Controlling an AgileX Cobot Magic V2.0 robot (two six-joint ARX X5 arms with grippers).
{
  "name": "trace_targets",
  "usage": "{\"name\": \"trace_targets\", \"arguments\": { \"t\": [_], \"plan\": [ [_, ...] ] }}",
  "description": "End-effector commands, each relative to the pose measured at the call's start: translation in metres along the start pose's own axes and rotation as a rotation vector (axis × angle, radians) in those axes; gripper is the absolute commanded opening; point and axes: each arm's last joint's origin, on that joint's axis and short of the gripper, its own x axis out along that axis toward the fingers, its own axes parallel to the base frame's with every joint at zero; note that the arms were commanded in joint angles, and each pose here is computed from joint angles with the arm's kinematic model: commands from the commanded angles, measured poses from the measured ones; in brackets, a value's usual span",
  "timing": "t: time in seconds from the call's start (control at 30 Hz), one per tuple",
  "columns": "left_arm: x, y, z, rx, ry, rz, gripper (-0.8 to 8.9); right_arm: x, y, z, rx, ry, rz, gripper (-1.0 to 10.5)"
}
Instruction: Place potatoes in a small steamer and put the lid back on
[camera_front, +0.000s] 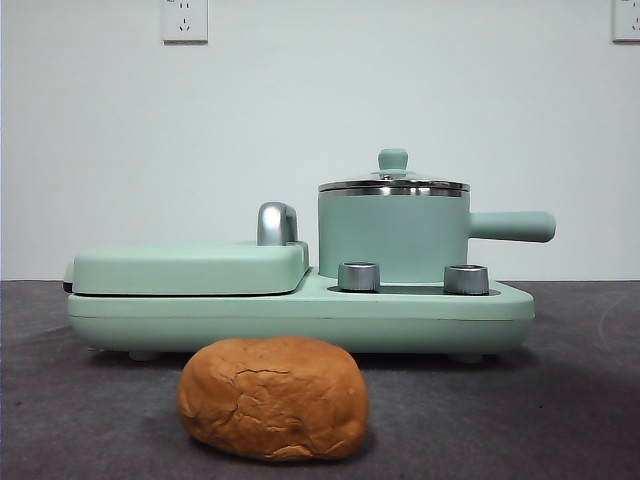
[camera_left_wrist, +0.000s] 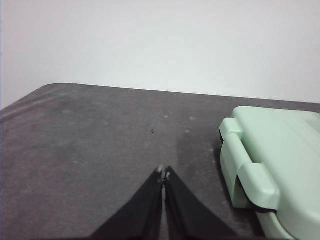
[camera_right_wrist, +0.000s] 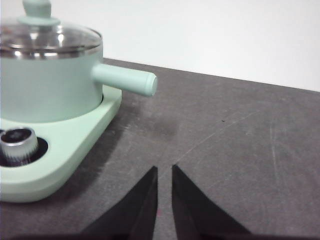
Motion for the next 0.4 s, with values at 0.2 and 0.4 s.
{"name": "trace_targets", "arguments": {
  "t": [0.2,0.4],
  "plan": [
    [0.000,0.000,0.002,-0.173,-0.014,-0.003,0.06,0.000,0.000,0.009,0.191,-0.100,0.008,0.3],
    [-0.001,-0.002,0.010,-0.375,-0.059,-0.049,0.06,-0.003,-0.001,0.022,0.402,-0.159,0.024,0.1]
  ]
}}
